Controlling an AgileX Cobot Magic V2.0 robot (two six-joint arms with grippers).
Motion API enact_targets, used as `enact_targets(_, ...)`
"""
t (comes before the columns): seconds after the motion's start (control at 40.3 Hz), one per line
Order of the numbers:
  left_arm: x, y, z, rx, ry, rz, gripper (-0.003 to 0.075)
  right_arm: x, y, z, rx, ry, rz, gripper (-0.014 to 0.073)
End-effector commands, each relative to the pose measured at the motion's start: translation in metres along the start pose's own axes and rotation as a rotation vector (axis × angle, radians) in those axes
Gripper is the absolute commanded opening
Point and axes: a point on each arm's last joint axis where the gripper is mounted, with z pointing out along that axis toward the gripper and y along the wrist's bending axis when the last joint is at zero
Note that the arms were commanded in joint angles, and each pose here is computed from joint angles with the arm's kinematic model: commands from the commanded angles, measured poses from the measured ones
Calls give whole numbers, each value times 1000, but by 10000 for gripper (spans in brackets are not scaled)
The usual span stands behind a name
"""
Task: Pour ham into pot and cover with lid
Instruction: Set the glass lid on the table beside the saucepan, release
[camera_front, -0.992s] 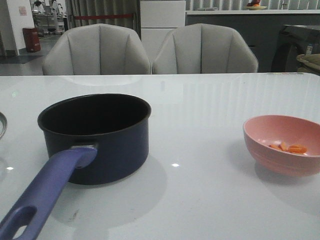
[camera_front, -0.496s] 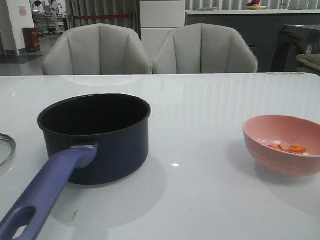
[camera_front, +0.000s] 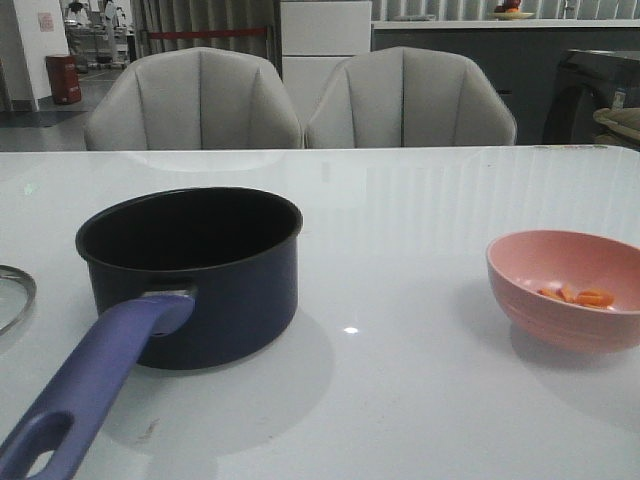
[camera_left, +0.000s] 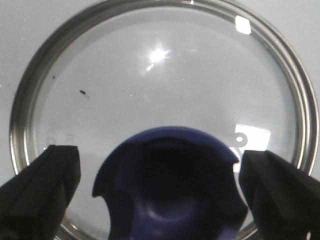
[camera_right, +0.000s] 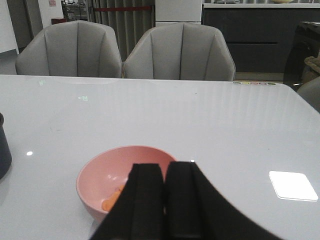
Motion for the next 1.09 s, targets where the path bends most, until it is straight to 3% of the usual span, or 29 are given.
enact_targets(0.0, -6, -5, -37, 23, -106, 1, 622, -5, 0, -1, 2, -94, -11, 141)
enact_targets(0.273, 14, -11, -96, 39, -260, 23, 545, -5, 0, -1, 2, -94, -11, 141)
enact_targets(0.546, 71, -9, -153, 94, -592, 2, 447, -5, 0, -1, 2, -94, -11, 141)
enact_targets(0.794, 122, -8, -183, 162, -778, -23, 390, -5, 0, -1, 2, -94, -11, 141)
enact_targets(1.067, 175, -14, -194, 179, -932, 92, 372, -5, 0, -1, 2, -94, -11, 141)
